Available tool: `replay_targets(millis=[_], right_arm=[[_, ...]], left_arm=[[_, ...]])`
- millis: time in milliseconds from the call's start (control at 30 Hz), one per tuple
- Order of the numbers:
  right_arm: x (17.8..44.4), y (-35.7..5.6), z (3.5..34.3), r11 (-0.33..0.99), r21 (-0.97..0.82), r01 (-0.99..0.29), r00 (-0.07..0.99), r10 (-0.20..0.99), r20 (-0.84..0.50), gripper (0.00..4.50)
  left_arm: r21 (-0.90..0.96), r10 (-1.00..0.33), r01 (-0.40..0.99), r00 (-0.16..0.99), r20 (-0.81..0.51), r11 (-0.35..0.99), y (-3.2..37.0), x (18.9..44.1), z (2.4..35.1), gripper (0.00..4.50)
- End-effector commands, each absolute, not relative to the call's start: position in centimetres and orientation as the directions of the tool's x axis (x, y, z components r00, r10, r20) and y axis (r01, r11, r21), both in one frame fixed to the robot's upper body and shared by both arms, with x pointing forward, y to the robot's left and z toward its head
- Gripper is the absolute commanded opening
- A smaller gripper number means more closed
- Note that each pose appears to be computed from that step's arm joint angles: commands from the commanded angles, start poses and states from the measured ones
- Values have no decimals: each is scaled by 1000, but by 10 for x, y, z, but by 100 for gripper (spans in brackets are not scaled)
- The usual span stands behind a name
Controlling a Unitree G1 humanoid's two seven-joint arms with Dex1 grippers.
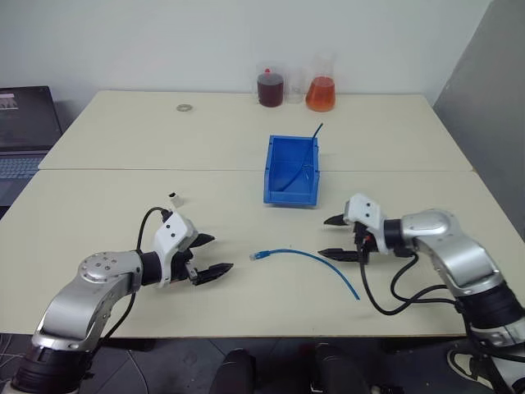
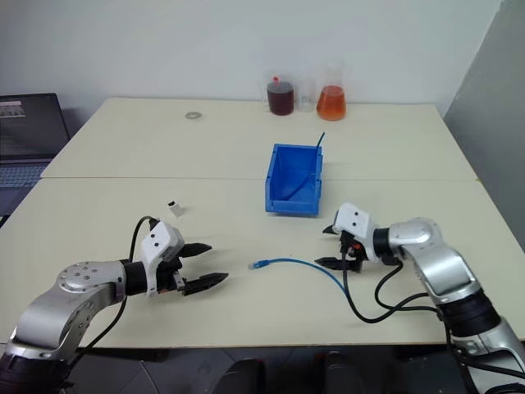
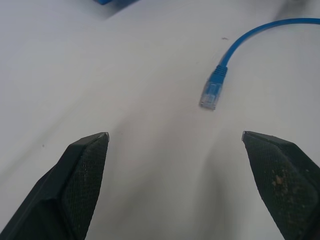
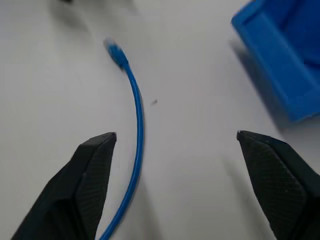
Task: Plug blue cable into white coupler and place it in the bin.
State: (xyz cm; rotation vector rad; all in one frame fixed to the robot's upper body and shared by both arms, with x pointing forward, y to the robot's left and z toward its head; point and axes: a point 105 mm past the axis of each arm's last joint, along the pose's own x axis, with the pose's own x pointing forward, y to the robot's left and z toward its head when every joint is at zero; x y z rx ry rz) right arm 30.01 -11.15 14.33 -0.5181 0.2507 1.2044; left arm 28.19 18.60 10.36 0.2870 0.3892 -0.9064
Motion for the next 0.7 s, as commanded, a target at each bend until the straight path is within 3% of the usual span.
replay_targets(millis=[33,233,700], right_arm=[[272,-110,154,210,-230,-950,294,848,-440,404],[242,-100,132,129,-225,-966,233,812,-535,404],[241,-90,136,180,-266,-947,296,812,-502,404]], left_arm=[[116,-734,851,503,-456,512,176,286,103,450],[152,-745,893,439,-502,424,164,295,90,450],[165,-736,947,317,-598,274,140,304,70,450]])
